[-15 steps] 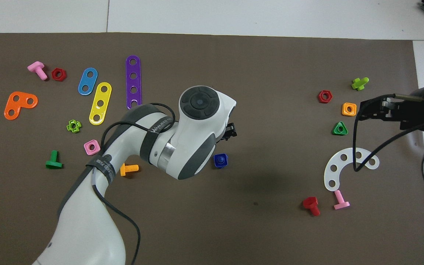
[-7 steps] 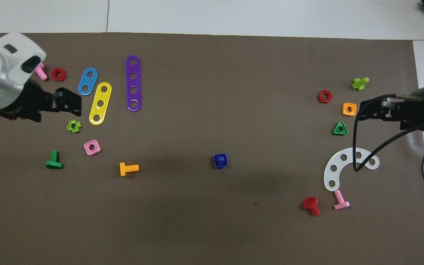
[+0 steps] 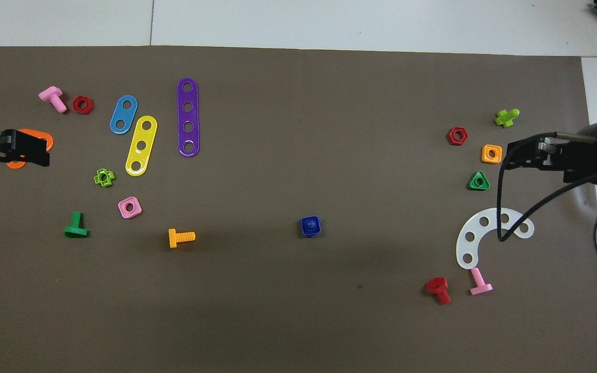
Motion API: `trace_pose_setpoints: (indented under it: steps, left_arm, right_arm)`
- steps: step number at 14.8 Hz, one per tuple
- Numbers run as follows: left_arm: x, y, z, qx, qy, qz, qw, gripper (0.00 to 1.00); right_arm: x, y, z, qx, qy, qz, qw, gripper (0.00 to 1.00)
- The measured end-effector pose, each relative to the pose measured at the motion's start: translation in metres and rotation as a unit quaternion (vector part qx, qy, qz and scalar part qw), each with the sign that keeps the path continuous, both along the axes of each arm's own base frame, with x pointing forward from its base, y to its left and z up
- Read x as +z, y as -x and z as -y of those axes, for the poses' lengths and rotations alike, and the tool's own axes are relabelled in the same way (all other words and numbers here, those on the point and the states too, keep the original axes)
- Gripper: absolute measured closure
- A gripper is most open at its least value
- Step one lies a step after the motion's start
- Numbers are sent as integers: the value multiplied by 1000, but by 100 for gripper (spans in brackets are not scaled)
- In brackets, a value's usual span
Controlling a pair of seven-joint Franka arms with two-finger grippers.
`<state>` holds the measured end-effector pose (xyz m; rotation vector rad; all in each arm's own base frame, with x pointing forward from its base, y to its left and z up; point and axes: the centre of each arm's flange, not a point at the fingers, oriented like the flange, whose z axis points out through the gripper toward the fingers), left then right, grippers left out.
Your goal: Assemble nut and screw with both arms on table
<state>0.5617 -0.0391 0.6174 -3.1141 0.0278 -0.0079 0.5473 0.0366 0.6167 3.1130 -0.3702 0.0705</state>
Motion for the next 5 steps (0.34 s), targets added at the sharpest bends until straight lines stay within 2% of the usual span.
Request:
trace_pose_setpoints:
  steps: [5]
  left_arm:
    - [0,0,1,-1,0,0,1000,0]
  right_arm:
    - [0,0,0,0,0,0,1000,0]
